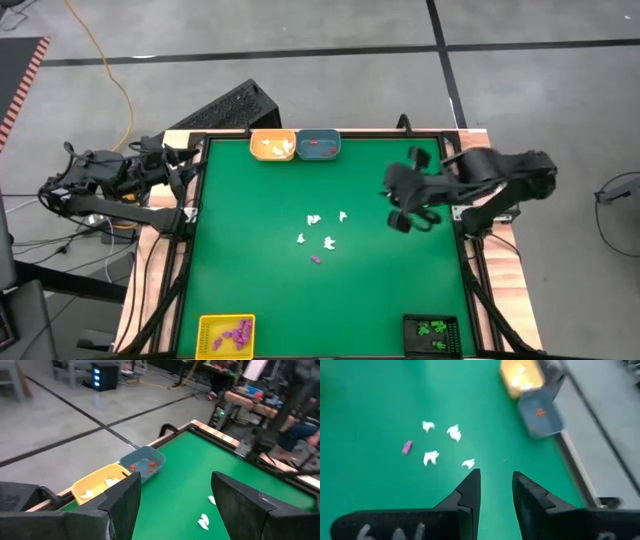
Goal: Sort Halloween decoration
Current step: Put the pink skeleton into the yellow bin
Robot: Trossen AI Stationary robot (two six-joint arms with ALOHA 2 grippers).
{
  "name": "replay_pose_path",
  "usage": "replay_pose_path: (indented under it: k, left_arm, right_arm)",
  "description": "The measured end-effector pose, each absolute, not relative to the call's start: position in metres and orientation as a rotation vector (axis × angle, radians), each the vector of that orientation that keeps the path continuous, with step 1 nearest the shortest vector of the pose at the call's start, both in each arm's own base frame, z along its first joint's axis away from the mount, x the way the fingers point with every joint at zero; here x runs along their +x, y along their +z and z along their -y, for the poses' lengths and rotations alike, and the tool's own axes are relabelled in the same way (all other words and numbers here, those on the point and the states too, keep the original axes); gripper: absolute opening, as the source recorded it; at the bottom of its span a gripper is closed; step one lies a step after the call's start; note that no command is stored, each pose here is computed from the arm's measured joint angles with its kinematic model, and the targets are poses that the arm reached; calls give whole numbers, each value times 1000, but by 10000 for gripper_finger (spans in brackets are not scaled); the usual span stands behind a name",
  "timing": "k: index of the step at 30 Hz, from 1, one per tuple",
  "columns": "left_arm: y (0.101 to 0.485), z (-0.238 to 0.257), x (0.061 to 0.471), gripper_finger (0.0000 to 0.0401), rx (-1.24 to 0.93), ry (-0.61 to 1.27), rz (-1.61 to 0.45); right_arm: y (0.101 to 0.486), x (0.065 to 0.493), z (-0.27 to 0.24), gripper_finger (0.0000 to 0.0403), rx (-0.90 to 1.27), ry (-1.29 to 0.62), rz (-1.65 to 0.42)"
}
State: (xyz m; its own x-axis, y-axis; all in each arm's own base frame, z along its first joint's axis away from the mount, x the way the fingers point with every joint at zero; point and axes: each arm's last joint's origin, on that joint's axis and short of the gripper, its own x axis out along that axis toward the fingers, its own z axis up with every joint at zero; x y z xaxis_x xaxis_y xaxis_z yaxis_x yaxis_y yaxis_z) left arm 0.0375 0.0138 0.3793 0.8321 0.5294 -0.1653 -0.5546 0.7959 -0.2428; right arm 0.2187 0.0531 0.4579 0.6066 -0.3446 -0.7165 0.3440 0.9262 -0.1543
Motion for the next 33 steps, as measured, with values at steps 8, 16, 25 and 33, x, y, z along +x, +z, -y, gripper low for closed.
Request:
replay_pose_path:
  k: [8,16,25,33]
  left_arm:
    - [380,-16,36,231,-283,664,-70]
    - [379,-16,36,231,-283,664,-71]
    - [379,-16,36,231,-283,665,-74]
    - [379,-16,36,231,-280,666,-80]
  right_arm:
    - [354,232,-42,106,137,-293,-683]
    - [257,262,-54,107,277,-268,-516]
    - [181,307,-79,107,368,-245,-537]
    - [147,348,-99,112,441,-190,-473]
